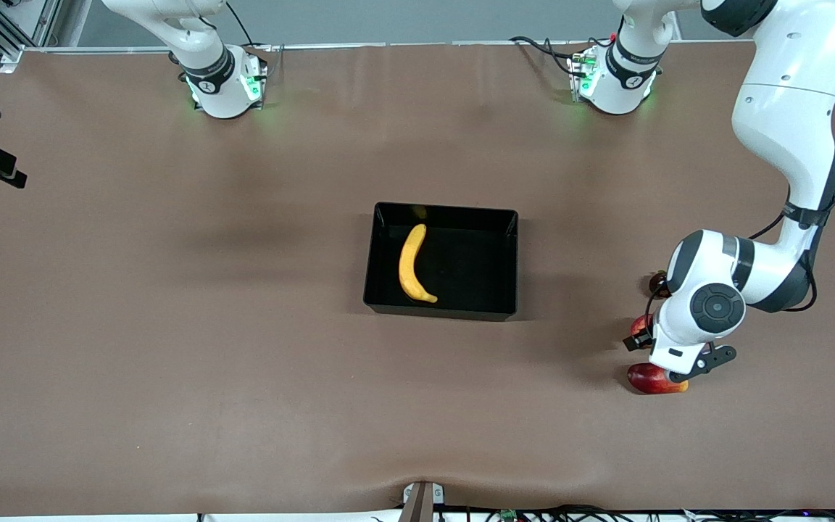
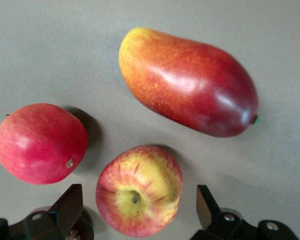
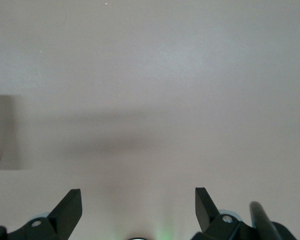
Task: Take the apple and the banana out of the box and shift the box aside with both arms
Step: 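Lift the apple and carry it to the plum and peach, then lower the apple beside the red peach and open the left gripper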
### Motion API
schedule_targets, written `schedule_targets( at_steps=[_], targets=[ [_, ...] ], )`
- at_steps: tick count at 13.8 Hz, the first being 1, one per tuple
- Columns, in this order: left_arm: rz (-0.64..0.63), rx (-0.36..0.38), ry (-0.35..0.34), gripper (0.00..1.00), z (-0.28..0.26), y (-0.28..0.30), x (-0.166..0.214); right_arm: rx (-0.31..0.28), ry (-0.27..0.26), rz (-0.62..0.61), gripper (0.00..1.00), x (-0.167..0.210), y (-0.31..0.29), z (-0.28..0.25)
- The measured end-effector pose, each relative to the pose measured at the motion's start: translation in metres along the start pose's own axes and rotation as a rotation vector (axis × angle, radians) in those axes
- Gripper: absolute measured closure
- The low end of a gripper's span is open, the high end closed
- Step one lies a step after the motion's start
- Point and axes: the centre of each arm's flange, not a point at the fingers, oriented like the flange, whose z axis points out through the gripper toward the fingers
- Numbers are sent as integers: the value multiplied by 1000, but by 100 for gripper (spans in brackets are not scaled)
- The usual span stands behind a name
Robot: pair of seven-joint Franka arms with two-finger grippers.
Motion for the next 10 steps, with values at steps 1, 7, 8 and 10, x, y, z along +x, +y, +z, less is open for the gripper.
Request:
schedule_targets(
  at_steps=[1,7,8,10],
  targets=[
    [3,0,5,0,-11,2,-1,0,0,0,0,0,0,0],
    [115,1,12,0,-97,78,-72,-1,11,-6,0,1,-3,-4],
    [137,2,14,0,-111,103,-95,-1,12,-8,0,1,-4,-4],
    [212,-12,43,0,-138,157,-147,-2,13,-10,0,1,-5,-4]
  ],
)
